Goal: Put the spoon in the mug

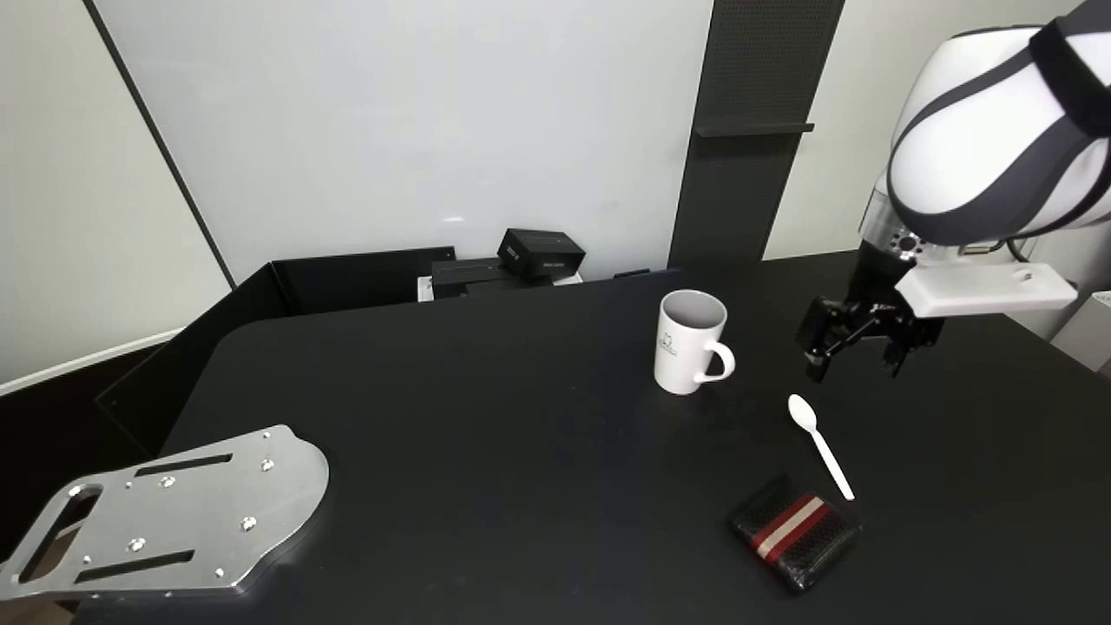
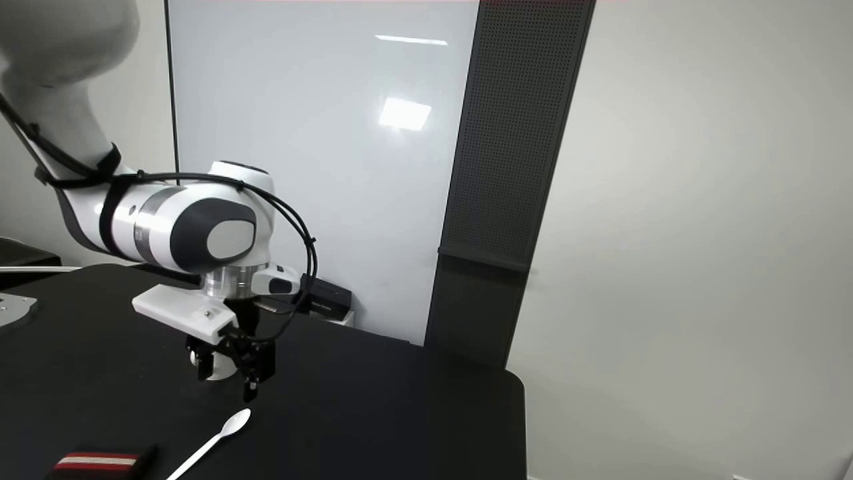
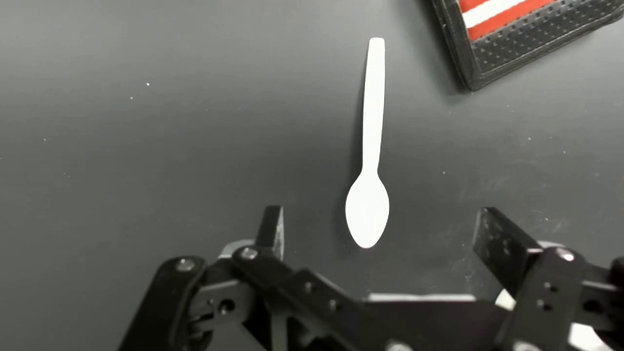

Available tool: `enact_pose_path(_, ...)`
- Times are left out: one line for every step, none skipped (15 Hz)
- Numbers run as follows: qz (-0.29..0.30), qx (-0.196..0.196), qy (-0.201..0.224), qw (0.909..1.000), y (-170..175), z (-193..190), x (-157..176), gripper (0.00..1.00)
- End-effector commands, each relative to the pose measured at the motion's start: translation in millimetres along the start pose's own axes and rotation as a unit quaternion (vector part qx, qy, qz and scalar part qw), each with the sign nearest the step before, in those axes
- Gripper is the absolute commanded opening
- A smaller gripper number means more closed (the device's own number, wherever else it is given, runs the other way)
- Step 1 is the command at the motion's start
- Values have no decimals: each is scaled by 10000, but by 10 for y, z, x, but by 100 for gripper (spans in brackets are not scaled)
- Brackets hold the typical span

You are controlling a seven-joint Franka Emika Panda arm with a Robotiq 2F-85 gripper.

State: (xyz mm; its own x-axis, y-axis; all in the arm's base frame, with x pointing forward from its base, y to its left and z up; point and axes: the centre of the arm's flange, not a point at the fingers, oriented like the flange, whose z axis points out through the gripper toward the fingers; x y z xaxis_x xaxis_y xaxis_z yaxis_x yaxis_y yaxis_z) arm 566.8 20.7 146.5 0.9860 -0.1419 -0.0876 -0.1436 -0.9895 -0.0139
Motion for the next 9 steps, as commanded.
enact_pose_path(152,-102,-19,9998,-109,304,25,100)
enact_pose_path(140,-113,-28,9998,-147,369,23,100)
enact_pose_path(132,-116,1,9998,-186,417,28,100)
enact_pose_path(138,-100,35,9998,-232,467,42,100)
enact_pose_path(143,-93,84,9998,-273,502,57,100)
enact_pose_path(145,-64,144,9998,-305,537,67,100)
enact_pose_path(143,-44,205,9997,-327,565,80,100)
enact_pose_path(138,-28,266,9995,-336,608,85,100)
enact_pose_path(136,-35,312,9994,-343,638,93,100)
